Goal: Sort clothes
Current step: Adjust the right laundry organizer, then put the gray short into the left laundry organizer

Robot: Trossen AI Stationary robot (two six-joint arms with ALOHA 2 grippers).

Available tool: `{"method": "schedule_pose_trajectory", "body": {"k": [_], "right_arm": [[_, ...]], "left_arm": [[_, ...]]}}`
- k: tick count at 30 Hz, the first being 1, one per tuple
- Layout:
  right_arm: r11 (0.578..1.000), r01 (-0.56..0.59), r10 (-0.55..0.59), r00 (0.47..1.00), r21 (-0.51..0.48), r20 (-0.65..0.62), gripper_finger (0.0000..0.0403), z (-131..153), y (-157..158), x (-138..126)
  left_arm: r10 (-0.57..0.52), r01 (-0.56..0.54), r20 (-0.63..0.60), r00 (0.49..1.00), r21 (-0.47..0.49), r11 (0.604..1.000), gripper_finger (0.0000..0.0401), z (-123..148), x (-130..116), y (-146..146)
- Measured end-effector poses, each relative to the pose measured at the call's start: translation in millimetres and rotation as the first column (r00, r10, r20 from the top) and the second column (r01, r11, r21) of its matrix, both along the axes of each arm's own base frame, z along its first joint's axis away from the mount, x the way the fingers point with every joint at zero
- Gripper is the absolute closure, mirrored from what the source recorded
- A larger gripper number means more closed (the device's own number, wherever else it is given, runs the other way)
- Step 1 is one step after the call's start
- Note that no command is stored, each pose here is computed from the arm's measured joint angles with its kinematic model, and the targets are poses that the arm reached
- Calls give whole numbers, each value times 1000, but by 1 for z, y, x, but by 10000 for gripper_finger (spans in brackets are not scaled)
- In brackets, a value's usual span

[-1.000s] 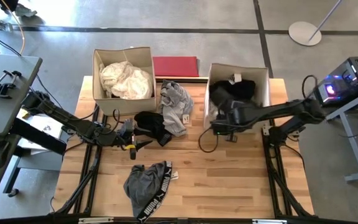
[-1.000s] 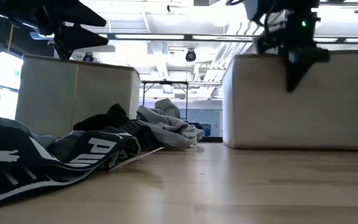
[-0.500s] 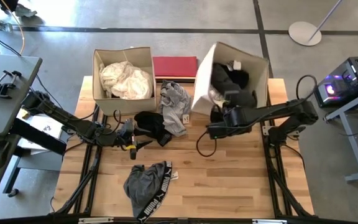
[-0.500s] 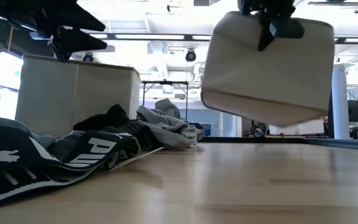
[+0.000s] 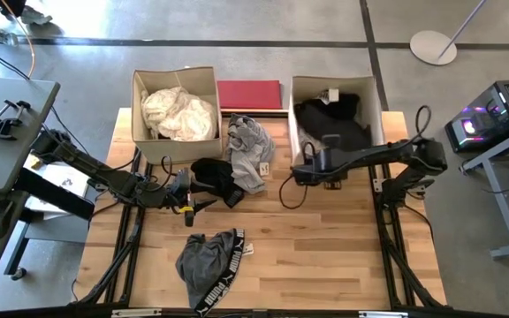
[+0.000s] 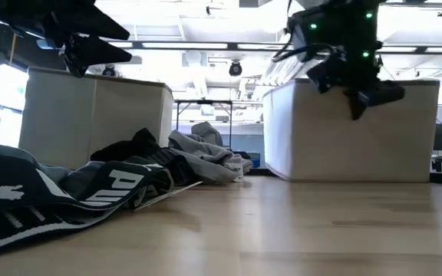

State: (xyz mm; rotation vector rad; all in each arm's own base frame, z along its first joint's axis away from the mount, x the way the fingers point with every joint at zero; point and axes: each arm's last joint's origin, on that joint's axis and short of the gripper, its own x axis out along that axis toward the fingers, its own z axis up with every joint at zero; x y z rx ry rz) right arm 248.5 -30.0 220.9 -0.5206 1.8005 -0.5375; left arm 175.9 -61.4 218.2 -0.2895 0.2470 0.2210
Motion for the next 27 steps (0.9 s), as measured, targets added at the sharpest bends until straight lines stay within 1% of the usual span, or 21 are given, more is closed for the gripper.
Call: {"method": "schedule_pose_trajectory", "body": {"k": [2, 3, 5, 7, 9, 10, 12, 14, 15, 18, 20, 22, 24, 27], "right_arm": [[999, 36, -36, 999, 6, -18, 402, -9, 0, -8], [999, 49, -49, 999, -12, -18, 402, -12, 1, -11], [995, 60, -61, 998, -82, -9, 400, -15, 5, -13], [993, 56, -56, 998, -105, -2, 388, -10, 12, -13], [996, 56, -55, 998, -74, 11, 365, 0, 17, -10], [996, 63, -60, 997, -56, 45, 349, 9, 19, -6], [996, 85, -80, 988, -27, 130, 316, 28, 25, 0], [995, 100, -98, 979, 2, 178, 281, 47, 31, 5], [995, 100, -100, 969, 9, 224, 264, 58, 34, 8], [998, 54, -59, 934, 25, 351, 223, 88, 47, 14], [998, 57, -54, 887, 9, 459, 207, 108, 56, 16], [997, 73, -52, 831, -16, 554, 203, 123, 66, 17], [997, 62, -18, 785, -49, 619, 202, 132, 80, 15], [995, 11, 61, 710, -97, 702, 202, 134, 109, 12]], "left_arm": [[1, -1, 1, 1000, -4, 1000, 202, 0, 0, 0], [2, -2, 2, 1000, -7, 1000, 202, 0, 0, 0], [18, -18, 6, 1000, -3, 1000, 202, 0, 0, 0], [62, -62, 15, 998, 6, 998, 202, 1, 0, 2], [91, -91, 18, 996, 14, 996, 202, 1, -1, 2], [90, -91, 22, 996, 20, 996, 202, 1, -1, 1], [58, -59, 26, 998, 49, 997, 203, 2, -2, -3], [21, -24, 36, 999, 97, 995, 208, 4, -3, -10], [-1, -3, 32, 999, 127, 992, 211, 6, -3, -14], [-57, 50, 29, 998, 205, 977, 225, 16, -1, -29], [-81, 74, 16, 997, 263, 962, 234, 24, 2, -39], [-85, 80, 3, 996, 315, 946, 242, 33, 6, -51], [-80, 75, -2, 997, 361, 929, 247, 45, 11, -63], [-63, 71, -33, 997, 441, 895, 253, 58, 18, -77]]}}
